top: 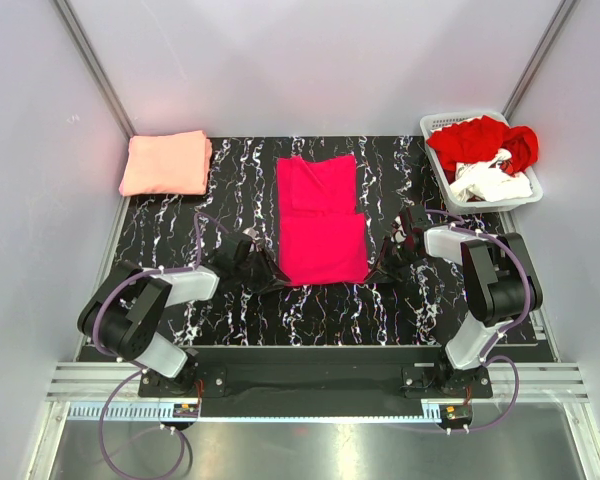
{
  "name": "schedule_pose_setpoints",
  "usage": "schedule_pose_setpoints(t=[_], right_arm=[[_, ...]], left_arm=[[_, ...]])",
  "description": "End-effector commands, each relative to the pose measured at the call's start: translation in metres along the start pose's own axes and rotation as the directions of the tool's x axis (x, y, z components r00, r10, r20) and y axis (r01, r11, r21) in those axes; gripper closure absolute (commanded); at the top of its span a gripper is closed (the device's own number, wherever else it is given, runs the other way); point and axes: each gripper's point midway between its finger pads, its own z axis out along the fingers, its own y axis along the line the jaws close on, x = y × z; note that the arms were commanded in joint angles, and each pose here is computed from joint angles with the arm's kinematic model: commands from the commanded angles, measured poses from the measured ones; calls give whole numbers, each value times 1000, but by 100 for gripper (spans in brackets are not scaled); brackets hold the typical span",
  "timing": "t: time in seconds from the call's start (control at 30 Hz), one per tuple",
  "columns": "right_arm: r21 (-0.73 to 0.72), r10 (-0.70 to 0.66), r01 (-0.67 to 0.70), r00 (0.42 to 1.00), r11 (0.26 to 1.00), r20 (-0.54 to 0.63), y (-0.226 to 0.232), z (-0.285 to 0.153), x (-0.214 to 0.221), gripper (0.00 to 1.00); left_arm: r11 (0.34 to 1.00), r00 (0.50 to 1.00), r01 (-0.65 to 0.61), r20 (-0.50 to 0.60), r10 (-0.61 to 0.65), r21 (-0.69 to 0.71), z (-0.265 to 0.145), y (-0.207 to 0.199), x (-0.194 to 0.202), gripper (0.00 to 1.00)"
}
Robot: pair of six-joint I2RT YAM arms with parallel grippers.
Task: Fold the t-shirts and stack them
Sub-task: Fold the tshirt
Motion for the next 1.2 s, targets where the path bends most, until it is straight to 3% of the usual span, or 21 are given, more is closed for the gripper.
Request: schedule_pose_setpoints(t=[0.0, 0.2, 0.5, 0.63, 0.87, 1.17], right_arm=[[-4, -43, 43, 999, 999, 25, 6, 1, -8, 96], [-5, -47, 47, 999, 999, 25, 6, 1, -8, 96], [-5, -45, 45, 999, 999, 26, 6, 1, -8, 97], [-6, -49, 49, 998, 999, 26, 7, 1, -8, 98], [-12, -54, 55, 998, 998, 41, 8, -2, -8, 100], [-23, -49, 50, 997, 998, 59, 13, -25, 7, 100]], left_arm=[[981, 1000, 1, 23, 4, -193, 3, 49, 5, 62], [971, 999, 14, 46, -3, -238, -1, 59, 4, 55], [964, 998, 21, 68, -3, -266, -3, 66, 1, 56], [967, 998, 15, 61, 0, -255, 0, 64, 0, 64], [979, 999, -6, 47, 16, -204, 3, 52, 1, 100], [981, 998, -29, 55, 40, -194, -25, 28, 13, 100]])
